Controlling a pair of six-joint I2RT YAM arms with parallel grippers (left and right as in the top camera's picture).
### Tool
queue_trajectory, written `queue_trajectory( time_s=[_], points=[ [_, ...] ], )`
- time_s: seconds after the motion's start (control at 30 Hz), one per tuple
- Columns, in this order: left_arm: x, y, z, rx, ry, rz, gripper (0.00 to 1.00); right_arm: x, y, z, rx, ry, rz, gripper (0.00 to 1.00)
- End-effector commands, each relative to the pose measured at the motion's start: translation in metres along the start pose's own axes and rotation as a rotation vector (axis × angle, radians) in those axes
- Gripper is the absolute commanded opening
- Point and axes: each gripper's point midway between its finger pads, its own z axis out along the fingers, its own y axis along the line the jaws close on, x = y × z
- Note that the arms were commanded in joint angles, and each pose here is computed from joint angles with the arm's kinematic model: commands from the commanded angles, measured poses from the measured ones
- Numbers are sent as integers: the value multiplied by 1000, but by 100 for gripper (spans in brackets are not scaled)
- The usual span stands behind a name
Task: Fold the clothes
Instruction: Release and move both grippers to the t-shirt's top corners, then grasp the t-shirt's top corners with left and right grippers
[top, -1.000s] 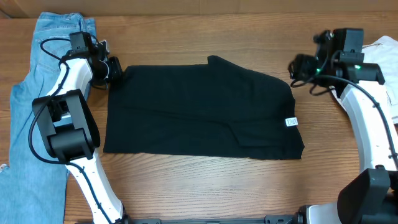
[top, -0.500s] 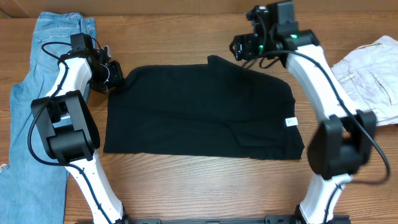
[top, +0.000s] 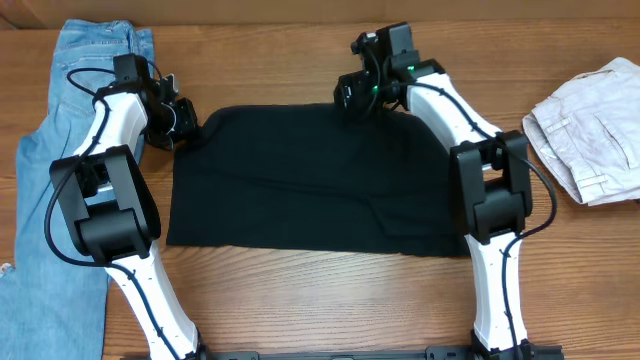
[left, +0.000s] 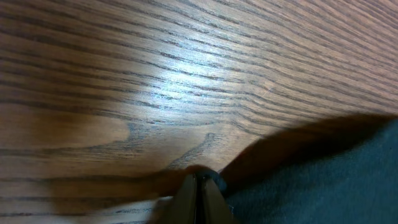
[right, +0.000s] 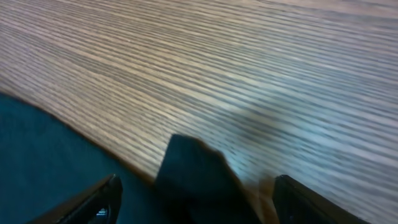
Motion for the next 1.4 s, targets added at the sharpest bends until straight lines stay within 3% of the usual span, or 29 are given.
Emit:
queue_trajectory(
  time_s=[0.0,0.3,0.4,0.57,0.63,0.87,1.17,1.37],
  points=[
    [13,2,6,-22,39,-10,4,-15,8,4,-11,-45,-34,81],
    [15,2,6,-22,44,-12,4,5,-13,30,107,-8,-33,80],
    [15,2,6,-22,44,-12,4,8,-16,37,111,-6,-31,76],
    [15,2,6,-22,45,-12,4,15,-21,44,125,5,-14,60],
    [15,2,6,-22,45,-12,4,17,-21,45,127,10,-13,47],
    [15,2,6,-22,45,-12,4,23,-25,44,149,35,11,45],
    [15,2,6,-22,45,-12,4,28,-23,44,148,56,13,16],
    [14,2,6,-22,42,-12,4,29,-23,44,149,59,15,4]
  ],
)
